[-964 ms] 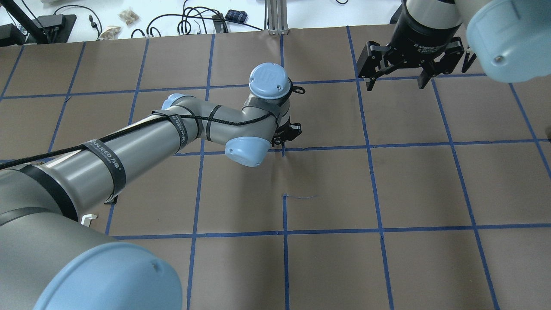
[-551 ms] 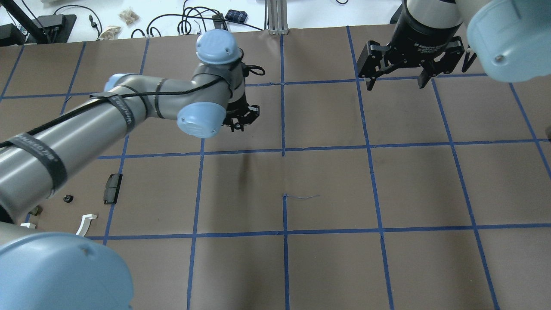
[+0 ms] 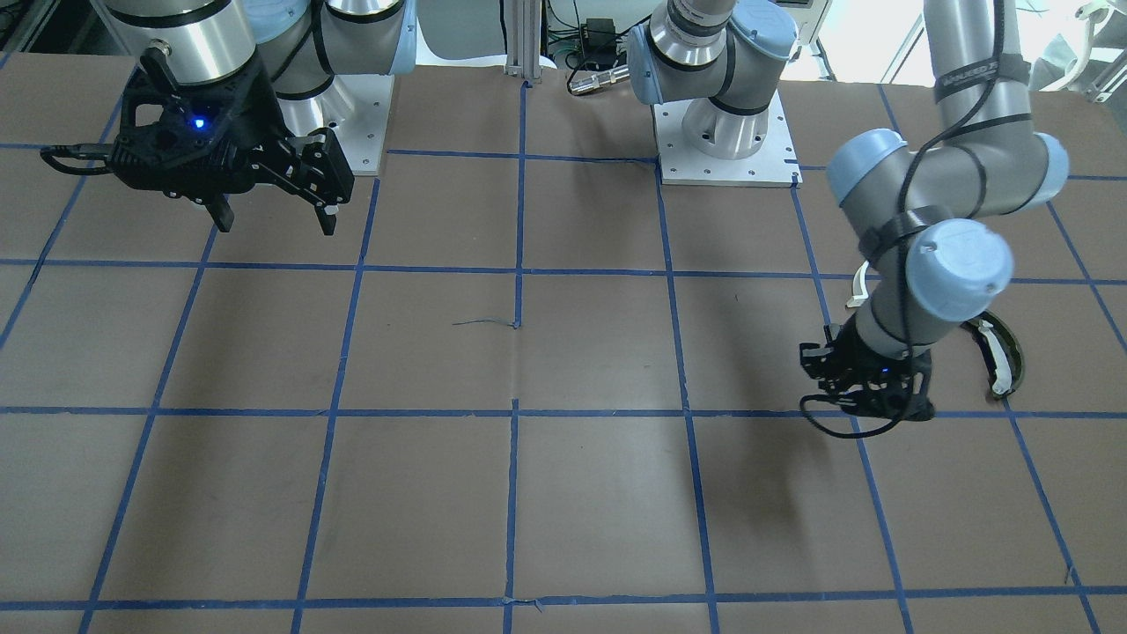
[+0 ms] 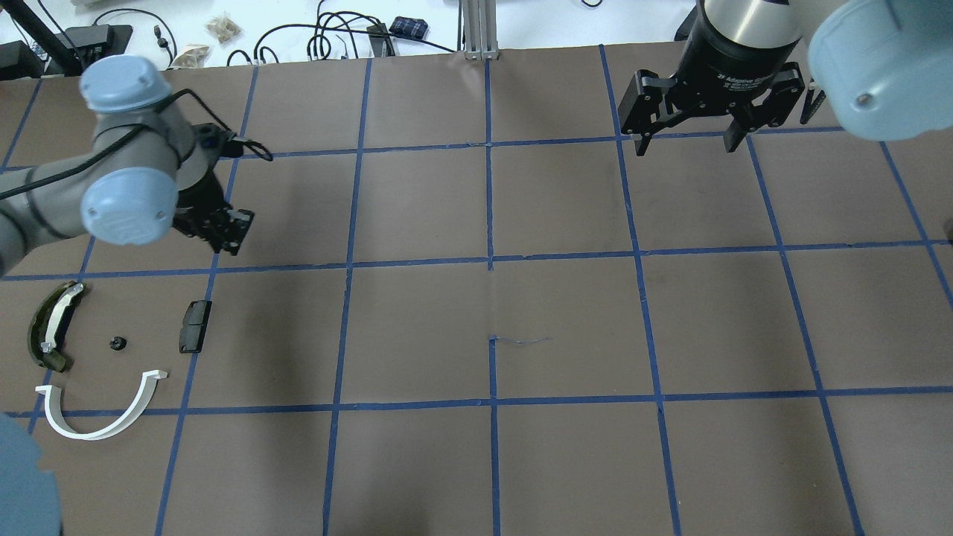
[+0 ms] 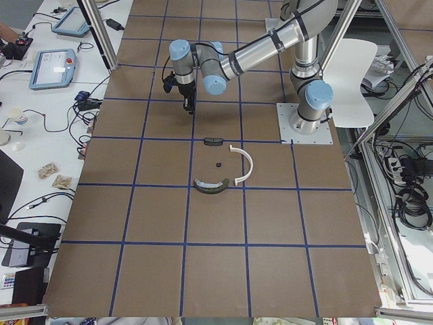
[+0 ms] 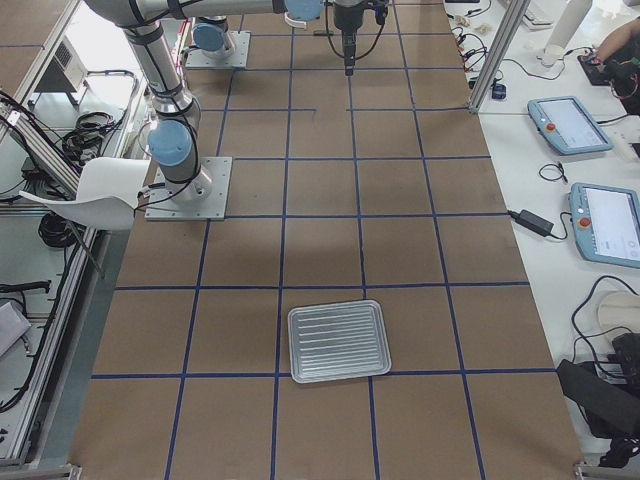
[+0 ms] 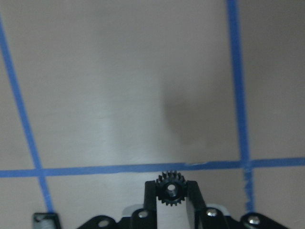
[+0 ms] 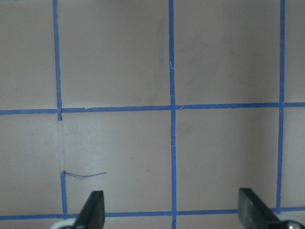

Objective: Place bearing gear from tray to pile

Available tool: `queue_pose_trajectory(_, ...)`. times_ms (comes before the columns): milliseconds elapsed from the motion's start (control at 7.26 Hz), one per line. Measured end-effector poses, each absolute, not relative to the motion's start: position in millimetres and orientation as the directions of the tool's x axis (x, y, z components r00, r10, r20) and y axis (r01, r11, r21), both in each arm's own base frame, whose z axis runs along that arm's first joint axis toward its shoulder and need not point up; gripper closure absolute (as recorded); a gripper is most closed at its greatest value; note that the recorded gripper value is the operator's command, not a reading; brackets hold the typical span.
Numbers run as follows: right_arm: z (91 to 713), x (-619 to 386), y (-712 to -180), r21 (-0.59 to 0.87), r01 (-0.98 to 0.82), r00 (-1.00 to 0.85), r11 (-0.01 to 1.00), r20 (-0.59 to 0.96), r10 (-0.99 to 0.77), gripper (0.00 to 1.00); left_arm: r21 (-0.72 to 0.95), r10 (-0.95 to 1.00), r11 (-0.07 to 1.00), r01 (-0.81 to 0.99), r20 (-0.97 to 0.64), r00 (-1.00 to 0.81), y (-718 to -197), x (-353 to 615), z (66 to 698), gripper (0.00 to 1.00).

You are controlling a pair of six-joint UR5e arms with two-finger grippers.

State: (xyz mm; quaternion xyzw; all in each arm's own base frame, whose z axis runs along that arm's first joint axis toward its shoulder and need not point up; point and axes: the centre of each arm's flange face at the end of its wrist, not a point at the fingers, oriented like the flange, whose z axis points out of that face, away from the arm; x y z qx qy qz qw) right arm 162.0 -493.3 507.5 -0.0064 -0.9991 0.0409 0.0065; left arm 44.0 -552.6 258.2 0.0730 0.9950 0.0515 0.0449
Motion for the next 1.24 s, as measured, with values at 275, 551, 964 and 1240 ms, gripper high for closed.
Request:
queue_pose_trajectory(275, 506.9, 162.1, -493.1, -0.081, 0.013, -1.000, 0.997, 0.013, 0.014, 0.00, 0.114, 0.150, 0.982, 0.147, -0.011, -0.989, -504.9, 135.7, 250.3, 1.00)
queue_pose_trajectory(551, 506.9, 162.3, -493.2, -0.081, 0.012, -1.000, 0.997, 0.011, 0.013, 0.00, 0.092, 0.100, 0.990, 0.107, 0.070, -0.992, -468.2, 196.0, 223.1, 1.00)
queue_pose_trajectory(964, 506.9, 162.5, -493.2, -0.081, 0.012, -1.000, 0.997, 0.011, 0.013, 0.00, 0.092, 0.079, 0.992, 0.089, 0.109, -0.991, -451.2, 209.5, 195.4, 0.90)
queue_pose_trajectory(1240, 507.0, 162.7, -493.2, -0.082, 0.013, -1.000, 0.997, 0.008, 0.013, 0.00, 0.075, 0.076, 0.994, 0.082, 0.081, -0.994, -449.3, 210.8, 188.7, 0.83)
